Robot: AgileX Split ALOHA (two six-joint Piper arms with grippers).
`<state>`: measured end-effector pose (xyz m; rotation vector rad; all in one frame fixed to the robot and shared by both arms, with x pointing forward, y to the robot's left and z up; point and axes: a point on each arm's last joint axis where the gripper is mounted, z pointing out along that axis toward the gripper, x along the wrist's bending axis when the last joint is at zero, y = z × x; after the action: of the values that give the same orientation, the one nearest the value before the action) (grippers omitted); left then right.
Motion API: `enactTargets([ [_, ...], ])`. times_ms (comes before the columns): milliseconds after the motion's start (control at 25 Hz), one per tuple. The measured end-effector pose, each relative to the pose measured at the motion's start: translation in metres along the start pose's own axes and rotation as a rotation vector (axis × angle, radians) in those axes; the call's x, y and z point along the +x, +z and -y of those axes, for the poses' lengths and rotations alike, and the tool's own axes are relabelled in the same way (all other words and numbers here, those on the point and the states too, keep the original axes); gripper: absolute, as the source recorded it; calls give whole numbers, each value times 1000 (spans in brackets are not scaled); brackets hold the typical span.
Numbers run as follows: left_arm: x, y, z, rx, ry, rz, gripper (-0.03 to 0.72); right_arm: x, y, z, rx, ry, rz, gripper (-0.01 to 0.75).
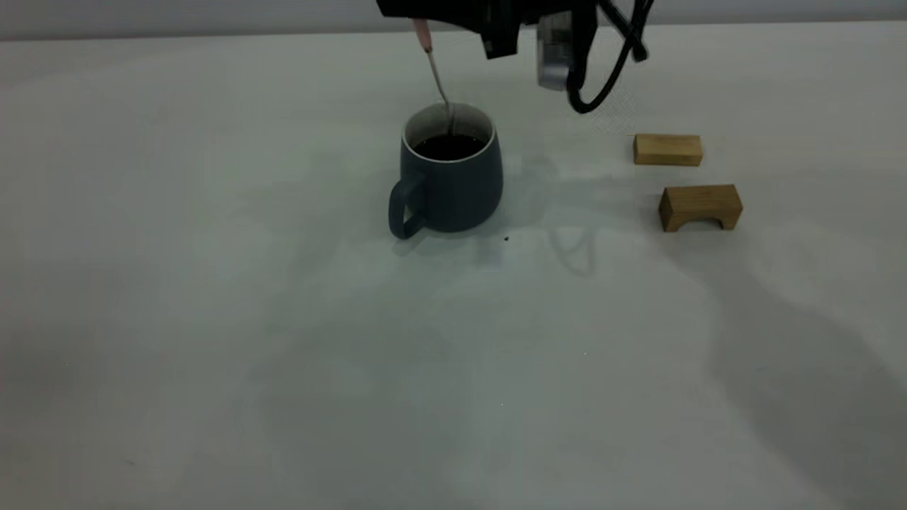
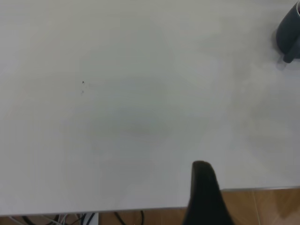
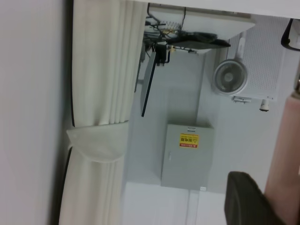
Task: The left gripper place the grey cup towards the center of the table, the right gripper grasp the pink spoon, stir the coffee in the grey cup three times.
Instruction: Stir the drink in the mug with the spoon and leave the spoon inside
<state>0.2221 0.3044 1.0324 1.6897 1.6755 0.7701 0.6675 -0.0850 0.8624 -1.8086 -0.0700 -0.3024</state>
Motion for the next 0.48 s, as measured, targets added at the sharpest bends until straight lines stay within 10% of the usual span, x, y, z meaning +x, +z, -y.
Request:
enactTargets([
  [480, 0, 0, 0, 0, 0, 0, 569, -5, -8, -43, 0, 77, 29, 132],
])
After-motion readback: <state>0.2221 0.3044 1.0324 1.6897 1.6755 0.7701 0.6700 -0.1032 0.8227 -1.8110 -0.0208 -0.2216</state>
